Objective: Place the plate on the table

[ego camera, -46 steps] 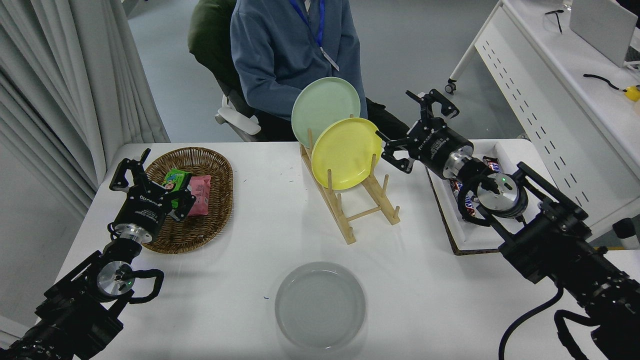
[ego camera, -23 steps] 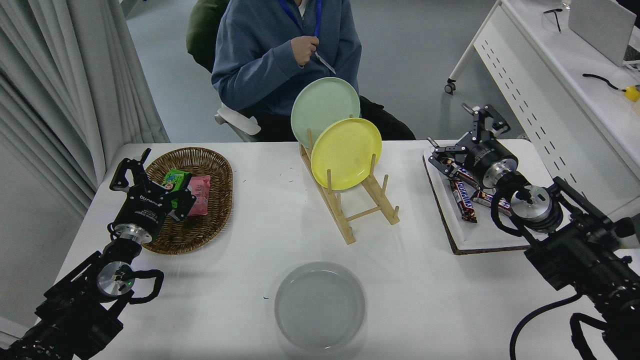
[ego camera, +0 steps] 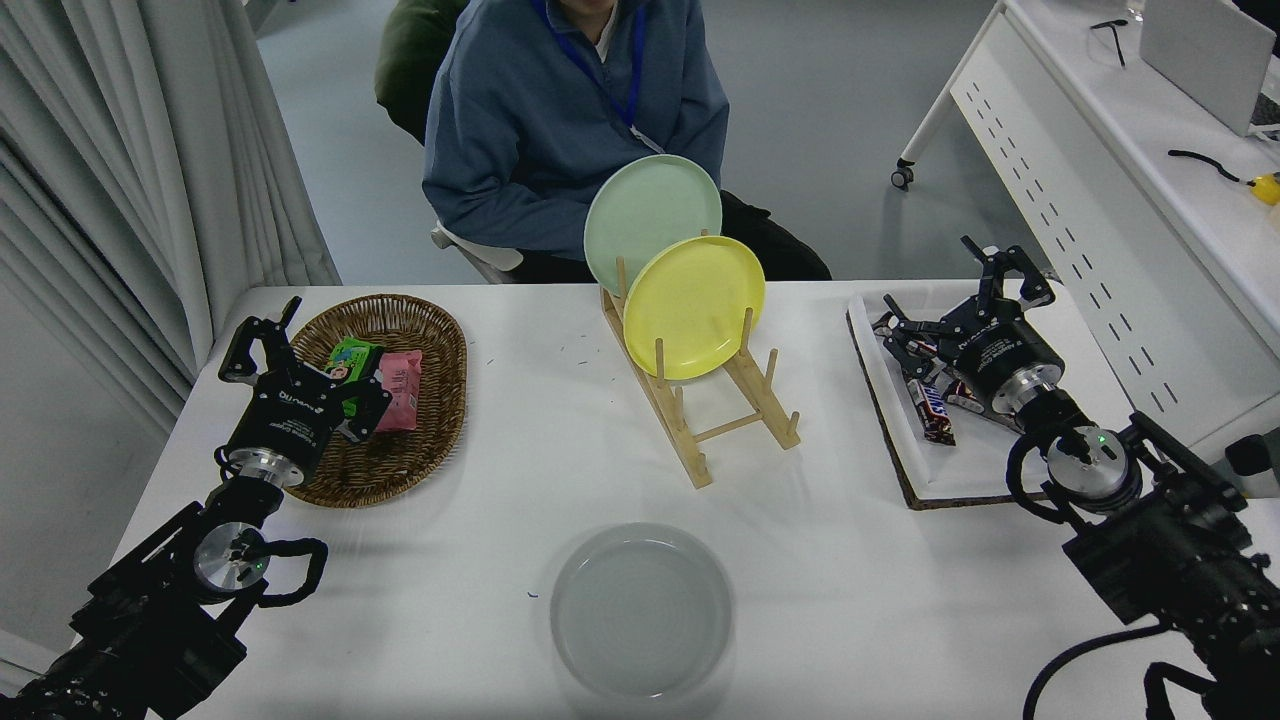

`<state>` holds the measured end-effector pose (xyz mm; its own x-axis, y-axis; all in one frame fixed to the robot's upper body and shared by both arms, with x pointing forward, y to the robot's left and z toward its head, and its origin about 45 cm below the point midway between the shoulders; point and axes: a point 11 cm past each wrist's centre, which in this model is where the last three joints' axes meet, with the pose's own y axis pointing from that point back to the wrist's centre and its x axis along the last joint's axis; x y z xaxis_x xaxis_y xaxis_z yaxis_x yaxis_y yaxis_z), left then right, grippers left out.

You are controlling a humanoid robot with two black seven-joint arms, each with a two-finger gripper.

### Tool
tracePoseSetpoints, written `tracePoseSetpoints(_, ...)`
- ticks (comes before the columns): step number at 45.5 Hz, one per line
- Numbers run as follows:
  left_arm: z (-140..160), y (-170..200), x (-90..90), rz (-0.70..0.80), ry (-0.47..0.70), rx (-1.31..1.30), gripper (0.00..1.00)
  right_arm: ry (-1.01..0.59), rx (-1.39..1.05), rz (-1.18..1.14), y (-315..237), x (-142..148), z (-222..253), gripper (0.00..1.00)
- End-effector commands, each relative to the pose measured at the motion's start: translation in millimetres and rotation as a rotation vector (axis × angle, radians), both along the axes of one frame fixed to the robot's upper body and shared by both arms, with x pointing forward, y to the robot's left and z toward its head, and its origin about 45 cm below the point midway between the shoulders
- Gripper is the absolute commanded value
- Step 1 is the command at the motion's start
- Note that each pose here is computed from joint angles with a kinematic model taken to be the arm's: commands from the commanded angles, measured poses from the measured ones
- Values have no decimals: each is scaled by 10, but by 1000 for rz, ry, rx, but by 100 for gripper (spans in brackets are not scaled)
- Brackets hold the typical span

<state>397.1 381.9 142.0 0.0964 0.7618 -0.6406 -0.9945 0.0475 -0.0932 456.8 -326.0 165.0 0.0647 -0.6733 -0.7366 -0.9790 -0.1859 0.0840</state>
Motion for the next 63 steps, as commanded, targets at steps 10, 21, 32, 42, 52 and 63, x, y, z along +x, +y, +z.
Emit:
tracePoseSetpoints(10,2,3,-1,0,0,2,100,24,9,-36,-93,-122,-206,99)
tracePoseSetpoints(21,-3,1,-2,1,1,-1,100,68,-14,-73,-159,-138,-279,99)
tracePoseSetpoints(32,0,-3,0,0,0,-1,100,55,4,-135,-231,-130,-265,99)
tracePoseSetpoints(42,2,5,0,0,0,0,100,61,0,-136,-241,-141,-284,99)
tracePoseSetpoints(52,-1,8,-2,1,1,1,100,57,3,-131,-234,-144,-283,99)
tracePoseSetpoints(63,-1,8,-2,1,1,1,100,51,5,-125,-207,-124,-257,99)
